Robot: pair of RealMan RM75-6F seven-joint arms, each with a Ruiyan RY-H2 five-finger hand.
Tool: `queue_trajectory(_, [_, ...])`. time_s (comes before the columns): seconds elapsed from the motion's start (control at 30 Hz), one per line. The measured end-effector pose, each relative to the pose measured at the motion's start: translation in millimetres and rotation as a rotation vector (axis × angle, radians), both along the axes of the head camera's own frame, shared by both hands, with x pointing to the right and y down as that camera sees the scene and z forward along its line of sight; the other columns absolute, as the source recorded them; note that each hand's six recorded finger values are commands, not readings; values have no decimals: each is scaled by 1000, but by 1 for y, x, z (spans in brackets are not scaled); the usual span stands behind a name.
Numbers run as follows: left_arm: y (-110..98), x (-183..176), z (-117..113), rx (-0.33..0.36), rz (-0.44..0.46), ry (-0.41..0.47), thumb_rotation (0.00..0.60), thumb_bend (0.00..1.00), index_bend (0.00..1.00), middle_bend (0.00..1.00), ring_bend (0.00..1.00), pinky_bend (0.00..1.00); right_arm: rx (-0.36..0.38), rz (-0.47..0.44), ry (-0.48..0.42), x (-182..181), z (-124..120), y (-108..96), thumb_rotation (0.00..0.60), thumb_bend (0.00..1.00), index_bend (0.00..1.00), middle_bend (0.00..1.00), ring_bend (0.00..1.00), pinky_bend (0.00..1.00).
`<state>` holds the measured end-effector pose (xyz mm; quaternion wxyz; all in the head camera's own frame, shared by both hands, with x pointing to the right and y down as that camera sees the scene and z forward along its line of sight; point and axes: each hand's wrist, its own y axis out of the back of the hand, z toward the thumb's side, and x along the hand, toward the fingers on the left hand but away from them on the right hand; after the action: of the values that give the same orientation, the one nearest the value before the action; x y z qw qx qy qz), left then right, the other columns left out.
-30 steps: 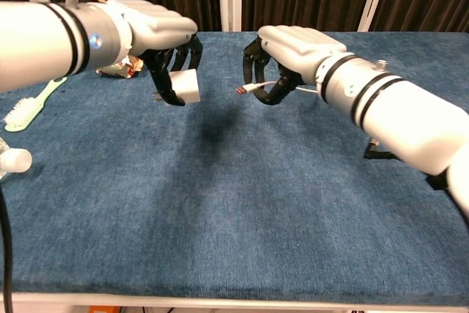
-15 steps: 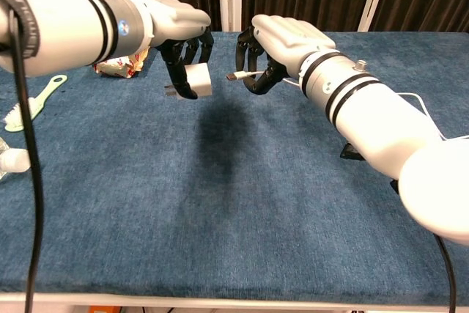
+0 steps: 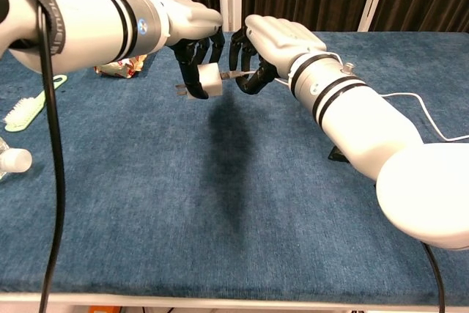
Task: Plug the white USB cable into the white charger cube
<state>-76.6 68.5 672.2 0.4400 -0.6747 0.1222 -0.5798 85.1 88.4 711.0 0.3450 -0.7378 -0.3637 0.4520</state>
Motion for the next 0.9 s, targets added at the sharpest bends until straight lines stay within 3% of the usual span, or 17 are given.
queue_trajectory(0.9, [0,10,2,-15,8,-18,559,203,479,520,396,79,-13,-6,8,-1,5,3,600,506,667,498,261,11])
